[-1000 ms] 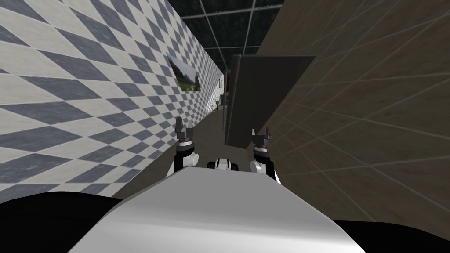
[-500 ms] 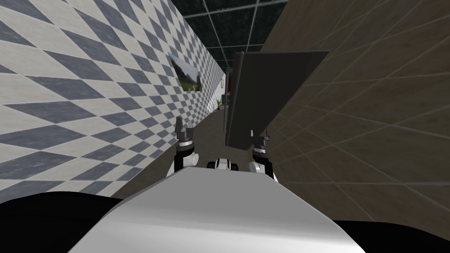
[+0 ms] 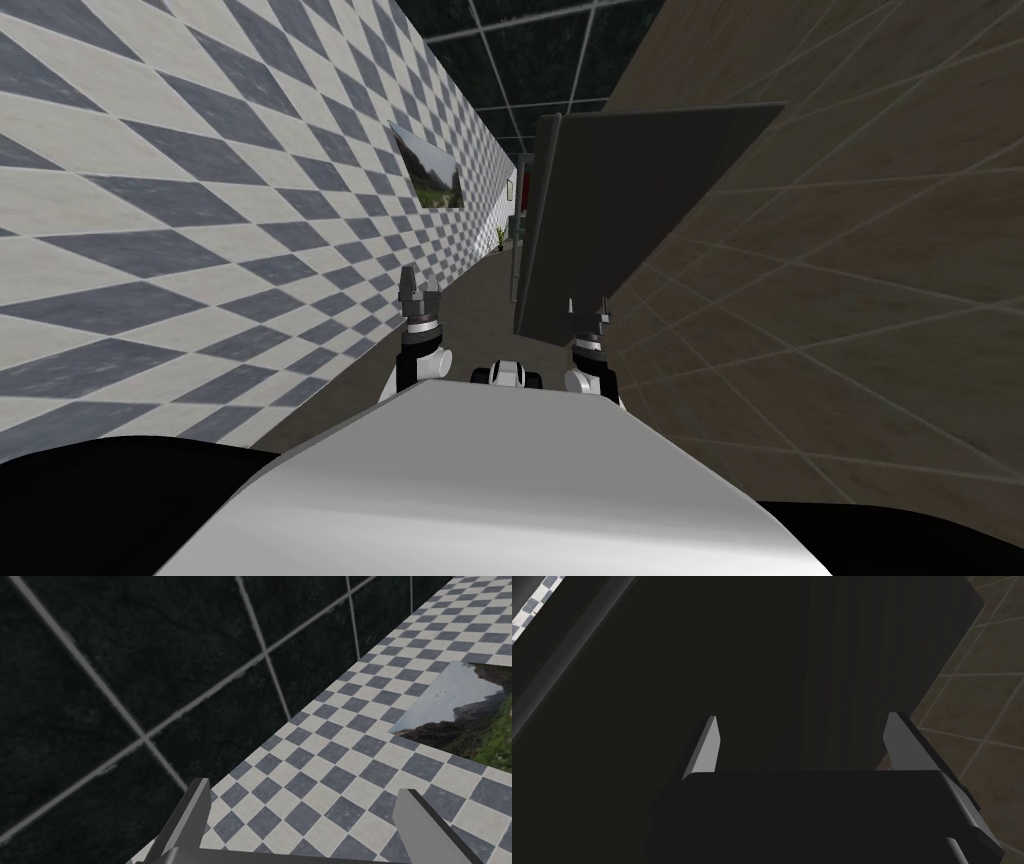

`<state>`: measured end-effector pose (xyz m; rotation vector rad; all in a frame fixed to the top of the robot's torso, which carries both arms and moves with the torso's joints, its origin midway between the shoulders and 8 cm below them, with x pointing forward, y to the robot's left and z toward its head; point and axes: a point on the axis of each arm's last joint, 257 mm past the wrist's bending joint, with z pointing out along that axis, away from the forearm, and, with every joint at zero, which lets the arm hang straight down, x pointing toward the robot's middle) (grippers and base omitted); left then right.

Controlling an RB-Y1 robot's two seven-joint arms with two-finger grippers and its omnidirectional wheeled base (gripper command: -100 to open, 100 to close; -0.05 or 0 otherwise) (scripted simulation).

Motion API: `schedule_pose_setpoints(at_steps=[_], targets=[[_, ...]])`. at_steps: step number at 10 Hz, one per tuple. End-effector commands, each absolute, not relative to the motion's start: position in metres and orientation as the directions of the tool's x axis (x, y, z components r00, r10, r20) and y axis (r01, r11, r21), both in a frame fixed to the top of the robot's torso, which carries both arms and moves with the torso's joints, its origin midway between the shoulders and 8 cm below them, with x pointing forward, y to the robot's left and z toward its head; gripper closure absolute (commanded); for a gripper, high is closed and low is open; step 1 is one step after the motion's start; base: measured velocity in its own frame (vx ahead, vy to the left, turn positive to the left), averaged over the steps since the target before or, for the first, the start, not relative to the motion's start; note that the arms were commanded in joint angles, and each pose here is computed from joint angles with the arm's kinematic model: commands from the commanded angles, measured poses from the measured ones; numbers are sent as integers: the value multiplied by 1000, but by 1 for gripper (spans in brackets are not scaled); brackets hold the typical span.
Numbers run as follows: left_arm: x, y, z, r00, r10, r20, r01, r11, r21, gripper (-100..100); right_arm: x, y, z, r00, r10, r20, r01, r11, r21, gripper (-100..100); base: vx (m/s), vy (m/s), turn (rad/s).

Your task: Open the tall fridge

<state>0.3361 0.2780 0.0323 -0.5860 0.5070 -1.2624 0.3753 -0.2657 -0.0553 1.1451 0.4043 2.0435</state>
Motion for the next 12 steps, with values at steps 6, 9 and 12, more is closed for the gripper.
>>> schedule_pose_setpoints(at_steps=[6,9,12], targets=[[336,278,32,232,-972,-34,726,196,-660,0,378,-272,-82,-391,511,765,-355,-851,387,-100,49,-11,63],[336,278,32,232,-972,-34,726,196,-660,0,379,-274,-94,-407,411,816,-317,-901,296,-100,45,-12,62],[336,278,32,232,-972,-34,726,196,-660,0,380,-277,-106,-418,306,856,-280,-939,199,-100,45,-12,65]])
